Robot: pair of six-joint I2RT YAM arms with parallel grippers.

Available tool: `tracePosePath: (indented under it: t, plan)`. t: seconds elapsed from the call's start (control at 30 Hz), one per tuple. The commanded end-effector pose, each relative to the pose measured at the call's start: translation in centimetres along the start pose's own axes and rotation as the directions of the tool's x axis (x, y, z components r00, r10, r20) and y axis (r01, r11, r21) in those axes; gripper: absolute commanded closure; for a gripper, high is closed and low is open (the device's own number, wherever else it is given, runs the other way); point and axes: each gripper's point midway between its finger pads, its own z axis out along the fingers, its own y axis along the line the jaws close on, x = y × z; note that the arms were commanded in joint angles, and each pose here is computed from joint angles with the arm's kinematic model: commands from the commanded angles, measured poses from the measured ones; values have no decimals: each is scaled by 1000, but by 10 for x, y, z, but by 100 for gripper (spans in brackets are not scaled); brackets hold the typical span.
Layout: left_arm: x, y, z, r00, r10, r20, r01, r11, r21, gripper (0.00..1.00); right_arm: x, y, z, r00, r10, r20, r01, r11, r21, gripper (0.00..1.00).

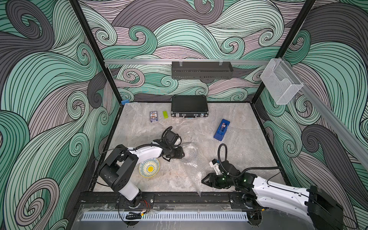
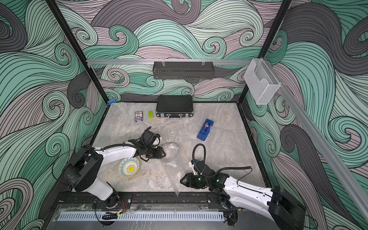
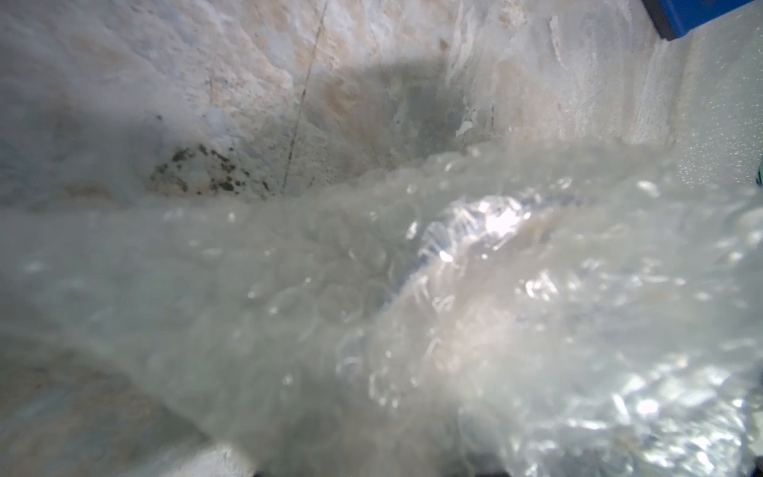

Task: Wrap bowls in bubble wrap
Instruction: Wrap the bowl in bubble wrap.

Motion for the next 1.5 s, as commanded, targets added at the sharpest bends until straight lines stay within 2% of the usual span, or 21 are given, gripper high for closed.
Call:
tracePosePath:
  t: [0.0, 0.13, 0.33, 0.53, 0.73, 1.07, 1.3, 1.47]
  plan:
    - [4, 5, 2, 1000, 3, -25, -4, 999, -35, 59, -7, 15, 4, 999, -11, 30, 12, 999, -30, 52]
    - [5, 6, 3, 1000, 2, -27, -3, 999, -37, 59, -4, 20, 13, 1000, -23, 18, 23, 999, -23, 60]
    - [4, 7, 2, 1000, 2, -22, -3, 999, -46, 59, 3, 32, 22, 999, -35, -38, 34, 999, -35, 82]
    - [4, 8, 2, 1000, 6, -24, -7, 999, -51, 60, -16, 53, 3, 995, -89, 45, 90, 996, -26, 100]
    - [6, 6, 4, 999, 13, -29, -15, 999, -50, 61, -49, 81, -15, 993, -72, 98, 76, 996, -37, 100]
    - [7, 0, 4, 999, 41, -26, -42, 998, -45, 65, -107, 122, -6, 996, 30, 82, -23, 995, -93, 100]
    - [8, -4, 6, 998, 59, -33, -60, 997, -42, 66, -145, 117, 2, 985, 130, 117, -126, 991, -40, 100]
    - [10, -8, 9, 996, 74, -41, -75, 996, -39, 66, -167, 108, 15, 973, 186, 136, -188, 982, -5, 96]
